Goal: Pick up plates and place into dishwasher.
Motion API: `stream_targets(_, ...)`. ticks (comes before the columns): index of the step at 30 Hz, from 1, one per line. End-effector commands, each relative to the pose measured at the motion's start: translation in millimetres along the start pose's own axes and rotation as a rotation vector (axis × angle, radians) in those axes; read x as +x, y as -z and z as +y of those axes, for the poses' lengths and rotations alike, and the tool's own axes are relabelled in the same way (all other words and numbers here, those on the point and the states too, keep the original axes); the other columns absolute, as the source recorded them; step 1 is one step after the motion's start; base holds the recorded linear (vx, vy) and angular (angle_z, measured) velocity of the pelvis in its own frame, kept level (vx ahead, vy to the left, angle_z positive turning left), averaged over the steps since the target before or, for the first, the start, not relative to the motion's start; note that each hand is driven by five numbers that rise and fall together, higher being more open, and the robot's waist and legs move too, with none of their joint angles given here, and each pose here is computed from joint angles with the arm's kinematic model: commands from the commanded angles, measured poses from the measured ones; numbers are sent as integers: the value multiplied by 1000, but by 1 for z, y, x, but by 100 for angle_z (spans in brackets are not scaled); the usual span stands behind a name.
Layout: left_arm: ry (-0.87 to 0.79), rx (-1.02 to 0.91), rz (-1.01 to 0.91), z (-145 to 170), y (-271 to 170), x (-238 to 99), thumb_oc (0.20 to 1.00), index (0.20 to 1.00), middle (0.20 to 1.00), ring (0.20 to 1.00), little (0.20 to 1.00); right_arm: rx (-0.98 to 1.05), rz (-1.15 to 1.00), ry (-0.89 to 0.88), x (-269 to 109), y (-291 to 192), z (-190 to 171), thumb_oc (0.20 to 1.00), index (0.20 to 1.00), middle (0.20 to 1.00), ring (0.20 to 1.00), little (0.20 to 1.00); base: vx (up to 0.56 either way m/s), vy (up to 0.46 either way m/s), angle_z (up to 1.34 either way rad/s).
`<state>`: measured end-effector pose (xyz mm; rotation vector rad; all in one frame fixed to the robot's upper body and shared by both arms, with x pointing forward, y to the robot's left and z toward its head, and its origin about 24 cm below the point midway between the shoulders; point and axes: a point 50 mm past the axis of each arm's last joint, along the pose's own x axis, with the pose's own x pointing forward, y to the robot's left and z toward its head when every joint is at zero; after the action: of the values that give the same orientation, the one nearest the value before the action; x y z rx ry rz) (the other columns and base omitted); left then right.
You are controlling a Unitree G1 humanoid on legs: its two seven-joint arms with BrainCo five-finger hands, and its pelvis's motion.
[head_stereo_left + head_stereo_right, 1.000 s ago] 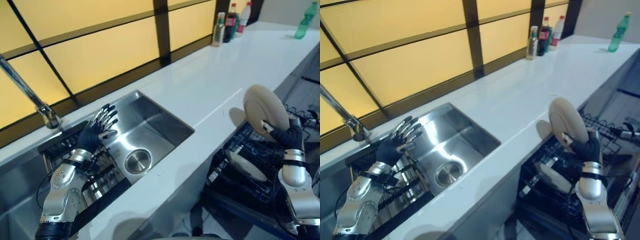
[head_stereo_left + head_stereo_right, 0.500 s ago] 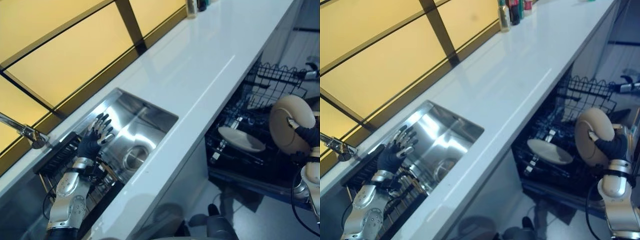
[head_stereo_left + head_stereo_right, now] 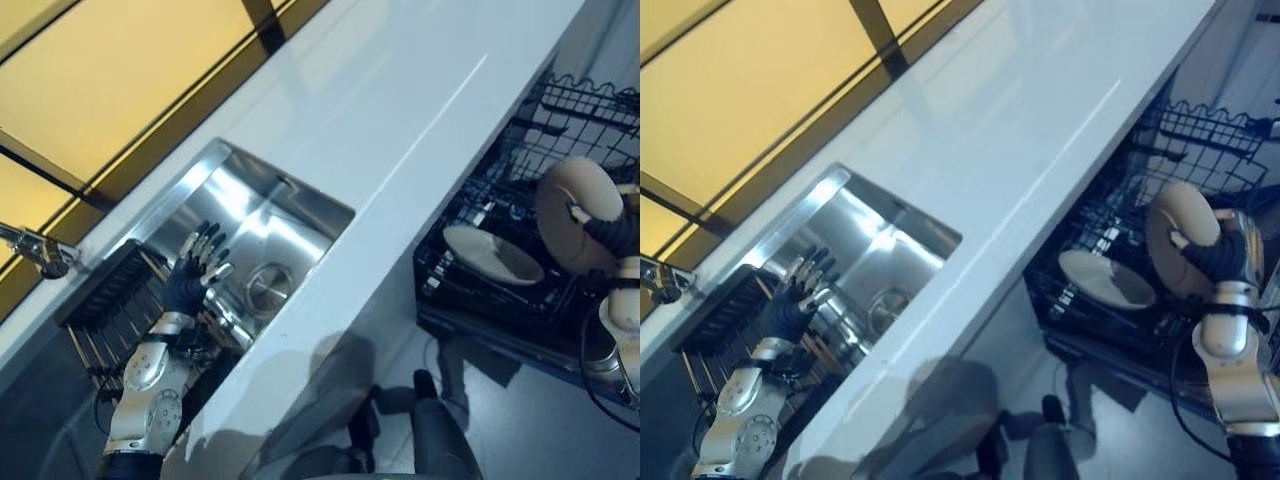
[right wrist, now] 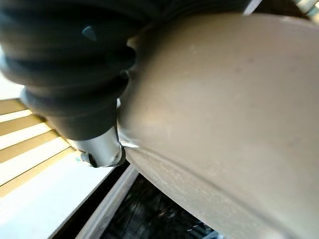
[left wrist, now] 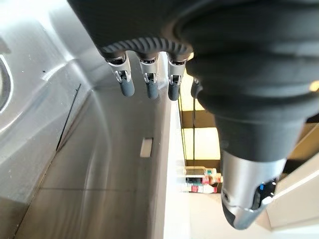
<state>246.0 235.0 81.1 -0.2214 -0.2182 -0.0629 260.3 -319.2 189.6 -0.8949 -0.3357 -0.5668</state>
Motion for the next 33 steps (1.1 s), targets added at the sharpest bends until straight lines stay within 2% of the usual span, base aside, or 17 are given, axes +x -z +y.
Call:
stream_targets(1,29,91,-89,6,-24,8,1000,1000,1000,1000,1000,-31,-162,33,25,-33,-7,200,200,200,200,200,-5,-126,17)
stream_targets(19,60,196,-192,6,-63,38,1000,1000,1000,1000,1000,-167,-185,3,57,-43,-5,200,200,200,200,200,-81,-131,10)
stream_targets(33,61,209,-236,4,-78,45,1000,1000,1000,1000,1000,-512,-188,-77,80,-40,-23,200,200,200,200,200,-58,-23,-1)
